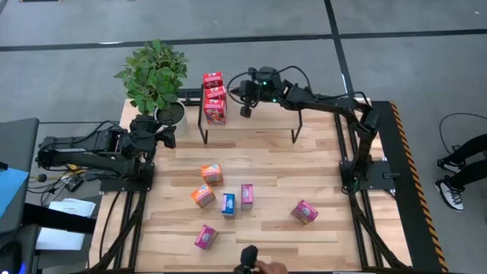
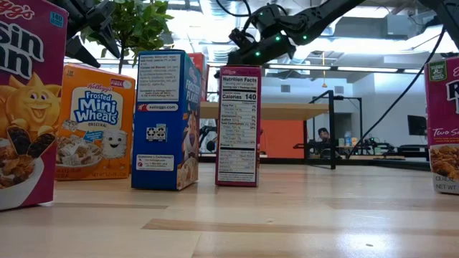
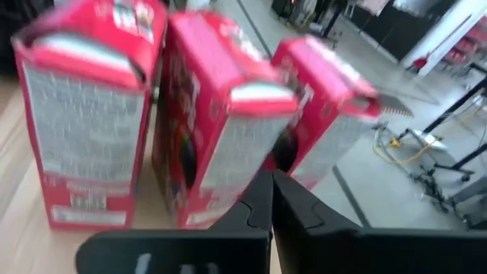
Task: Stack cereal on shelf
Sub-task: Adjust the red cereal boxes on the shelf
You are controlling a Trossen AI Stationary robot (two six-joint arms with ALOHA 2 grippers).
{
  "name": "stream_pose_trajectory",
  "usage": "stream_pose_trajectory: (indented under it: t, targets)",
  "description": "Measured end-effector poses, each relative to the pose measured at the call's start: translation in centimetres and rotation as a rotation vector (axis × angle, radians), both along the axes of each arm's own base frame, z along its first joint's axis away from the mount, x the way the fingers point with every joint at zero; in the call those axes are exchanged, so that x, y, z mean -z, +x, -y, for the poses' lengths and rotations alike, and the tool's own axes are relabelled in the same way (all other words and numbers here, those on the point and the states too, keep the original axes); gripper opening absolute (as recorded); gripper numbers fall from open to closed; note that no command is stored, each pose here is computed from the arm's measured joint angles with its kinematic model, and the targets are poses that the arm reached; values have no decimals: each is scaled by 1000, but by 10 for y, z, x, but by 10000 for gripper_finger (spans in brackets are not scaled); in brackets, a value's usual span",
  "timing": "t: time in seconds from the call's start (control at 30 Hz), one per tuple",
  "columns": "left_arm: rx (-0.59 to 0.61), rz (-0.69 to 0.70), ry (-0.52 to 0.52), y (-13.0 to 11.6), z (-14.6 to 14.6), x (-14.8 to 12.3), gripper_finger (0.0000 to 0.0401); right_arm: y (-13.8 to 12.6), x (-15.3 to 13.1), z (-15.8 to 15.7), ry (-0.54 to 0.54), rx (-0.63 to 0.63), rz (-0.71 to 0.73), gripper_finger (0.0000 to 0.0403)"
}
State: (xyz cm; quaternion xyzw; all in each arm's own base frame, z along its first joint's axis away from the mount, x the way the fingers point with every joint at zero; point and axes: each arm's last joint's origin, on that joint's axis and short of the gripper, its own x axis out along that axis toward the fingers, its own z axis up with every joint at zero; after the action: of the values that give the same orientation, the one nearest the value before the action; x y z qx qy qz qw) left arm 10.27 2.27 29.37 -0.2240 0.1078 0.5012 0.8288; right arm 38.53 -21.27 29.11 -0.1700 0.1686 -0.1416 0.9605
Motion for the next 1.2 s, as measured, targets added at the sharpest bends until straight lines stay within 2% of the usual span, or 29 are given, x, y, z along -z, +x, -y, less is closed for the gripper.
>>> stream_pose_trajectory:
  t: [0.23, 0.47, 0.7, 0.83, 1.03, 1.2]
  targets:
    - [-3, -1, 3, 0, 0, 0, 290, 1, -4, 0, -15, -24, 42, 22]
    - [-4, 0, 3, 0, 0, 0, 290, 13, 17, -3, 25, -36, 12, 35]
    - [0, 1, 0, 0, 0, 0, 290, 19, 20, -10, 18, -60, 2, 18]
    - [0, -1, 2, 0, 0, 0, 290, 20, 20, -13, 13, -66, -2, 24]
    - [0, -3, 3, 0, 0, 0, 290, 17, 21, -9, 3, 4, -33, 39]
    - [0, -4, 4, 0, 0, 0, 290, 5, 8, 9, -32, 63, 27, 29]
